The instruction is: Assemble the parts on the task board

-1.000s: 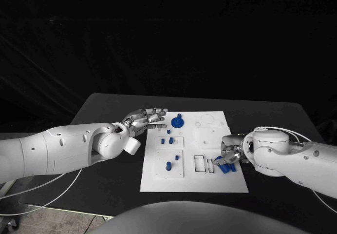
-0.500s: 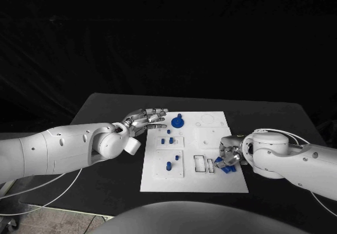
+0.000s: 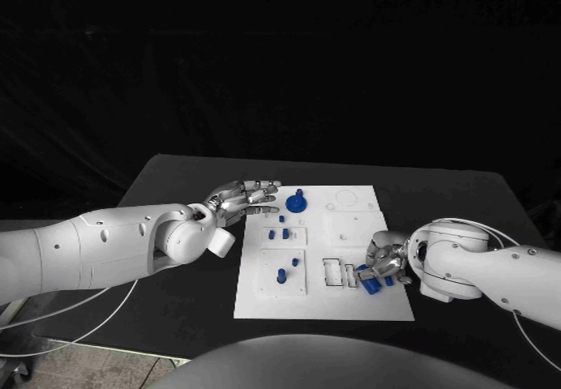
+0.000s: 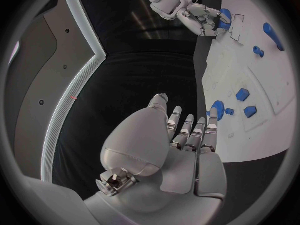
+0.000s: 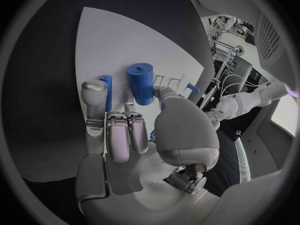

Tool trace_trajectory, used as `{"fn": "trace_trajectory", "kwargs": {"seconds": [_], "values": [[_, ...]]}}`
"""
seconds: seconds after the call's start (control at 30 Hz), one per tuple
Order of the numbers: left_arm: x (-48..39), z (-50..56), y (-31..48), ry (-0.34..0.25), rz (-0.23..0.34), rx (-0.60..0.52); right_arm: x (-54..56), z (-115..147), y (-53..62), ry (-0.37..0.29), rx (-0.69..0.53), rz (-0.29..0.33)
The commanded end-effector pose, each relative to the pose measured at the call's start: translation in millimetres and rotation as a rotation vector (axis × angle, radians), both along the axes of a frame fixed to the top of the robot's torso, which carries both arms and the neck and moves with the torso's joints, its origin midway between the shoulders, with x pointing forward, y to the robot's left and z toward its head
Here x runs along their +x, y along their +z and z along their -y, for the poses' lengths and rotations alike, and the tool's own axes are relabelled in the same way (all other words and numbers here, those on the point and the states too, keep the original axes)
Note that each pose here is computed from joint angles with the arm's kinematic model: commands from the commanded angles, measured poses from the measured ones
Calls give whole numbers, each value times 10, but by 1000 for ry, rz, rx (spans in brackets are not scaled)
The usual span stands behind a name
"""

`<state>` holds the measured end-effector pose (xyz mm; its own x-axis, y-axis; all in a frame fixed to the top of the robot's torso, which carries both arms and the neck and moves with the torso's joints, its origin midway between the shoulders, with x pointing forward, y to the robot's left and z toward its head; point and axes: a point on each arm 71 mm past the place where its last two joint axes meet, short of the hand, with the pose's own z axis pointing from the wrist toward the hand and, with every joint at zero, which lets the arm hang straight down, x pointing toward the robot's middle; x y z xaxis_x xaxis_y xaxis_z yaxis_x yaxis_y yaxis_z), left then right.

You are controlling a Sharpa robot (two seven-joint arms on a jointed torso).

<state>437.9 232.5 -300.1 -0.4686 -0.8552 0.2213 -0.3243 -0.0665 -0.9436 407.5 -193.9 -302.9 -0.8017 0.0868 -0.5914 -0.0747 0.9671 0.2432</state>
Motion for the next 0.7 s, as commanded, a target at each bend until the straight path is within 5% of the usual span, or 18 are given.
{"fn": "trace_trajectory", "kwargs": {"seconds": [0.03, 0.27, 0.7], "values": [[-7, 27, 10, -17, 10, -16, -17, 3, -5, -98, 65, -52], [-8, 29, 6, -18, 8, -15, 26, 6, 91, -153, 111, -50], [-11, 32, 1, -20, 3, -13, 35, -20, 191, -153, 138, -49]]}}
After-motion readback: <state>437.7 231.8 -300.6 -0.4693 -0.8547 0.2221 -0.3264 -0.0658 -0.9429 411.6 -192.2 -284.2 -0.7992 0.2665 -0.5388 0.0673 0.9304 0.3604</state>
